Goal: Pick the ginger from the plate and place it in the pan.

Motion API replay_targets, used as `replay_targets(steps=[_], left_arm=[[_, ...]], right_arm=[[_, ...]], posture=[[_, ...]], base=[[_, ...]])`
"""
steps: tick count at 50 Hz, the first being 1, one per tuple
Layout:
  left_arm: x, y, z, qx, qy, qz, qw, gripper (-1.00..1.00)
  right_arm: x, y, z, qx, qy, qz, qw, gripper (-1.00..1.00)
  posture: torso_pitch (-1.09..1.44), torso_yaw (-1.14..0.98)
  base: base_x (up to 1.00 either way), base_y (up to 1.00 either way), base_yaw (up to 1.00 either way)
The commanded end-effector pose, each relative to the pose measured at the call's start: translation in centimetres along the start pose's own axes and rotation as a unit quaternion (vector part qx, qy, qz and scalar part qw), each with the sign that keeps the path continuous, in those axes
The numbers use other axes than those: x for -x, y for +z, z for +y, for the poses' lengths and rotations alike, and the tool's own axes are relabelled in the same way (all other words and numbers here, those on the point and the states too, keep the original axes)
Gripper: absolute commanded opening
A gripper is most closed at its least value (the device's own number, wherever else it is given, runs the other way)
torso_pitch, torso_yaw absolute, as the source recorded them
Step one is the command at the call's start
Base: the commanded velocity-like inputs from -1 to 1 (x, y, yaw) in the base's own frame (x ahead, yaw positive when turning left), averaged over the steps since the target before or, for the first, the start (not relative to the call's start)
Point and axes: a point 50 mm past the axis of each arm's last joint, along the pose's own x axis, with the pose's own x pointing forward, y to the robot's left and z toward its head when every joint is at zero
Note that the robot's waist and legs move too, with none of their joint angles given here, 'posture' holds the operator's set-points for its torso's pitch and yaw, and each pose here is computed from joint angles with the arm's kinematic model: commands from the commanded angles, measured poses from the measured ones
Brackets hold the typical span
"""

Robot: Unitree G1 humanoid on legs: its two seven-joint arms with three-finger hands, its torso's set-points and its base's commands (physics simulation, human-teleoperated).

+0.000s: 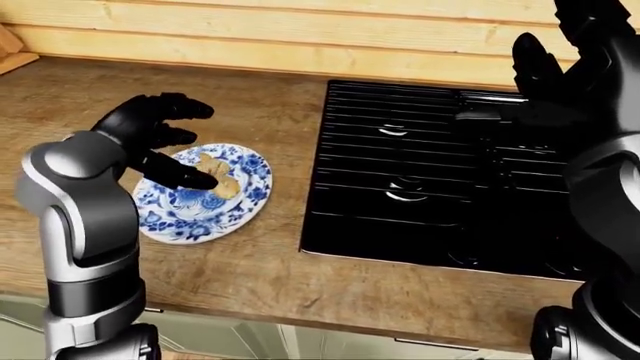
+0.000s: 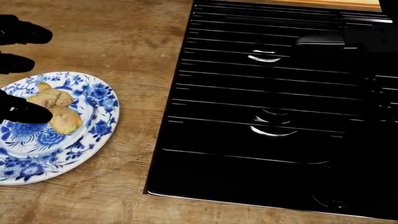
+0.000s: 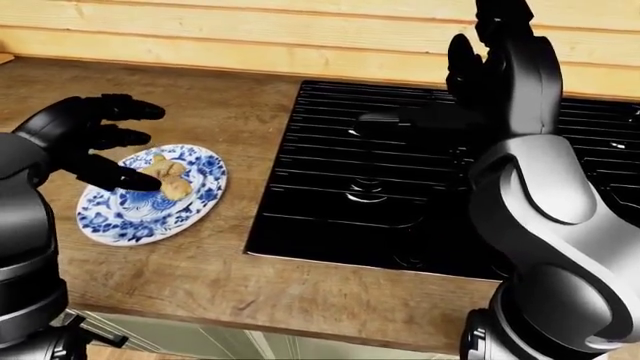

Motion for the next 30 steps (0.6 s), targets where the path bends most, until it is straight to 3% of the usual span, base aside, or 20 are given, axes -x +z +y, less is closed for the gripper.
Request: replay_targets(steps=[1,12,30], left_arm=[[0.6,1.2,1.0,-0.015,0.030,-0.027,0.9991,0.49],[-0.7,1.2,0.6,-0.022,0.023,-0.019,0.9993,0.43],[-1.3,0.2,-0.3,-0.026,0.016,-0.006,0.9995,0.41]], right_arm=[[0.1,1.1,-0.2,-0.004,-0.004,-0.032,0.9995,1.00],[0.1,1.1,-0.1,-0.005,-0.003,-0.032,0.9995,1.00],[0.2,1.3,-0.1,-0.007,0.000,-0.035,0.9993,1.00]], posture=[[0.00,0.00],[0.00,0.00],[0.00,0.00]], base=[[0.00,0.00,0.00],[0.00,0.00,0.00],[0.00,0.00,0.00]])
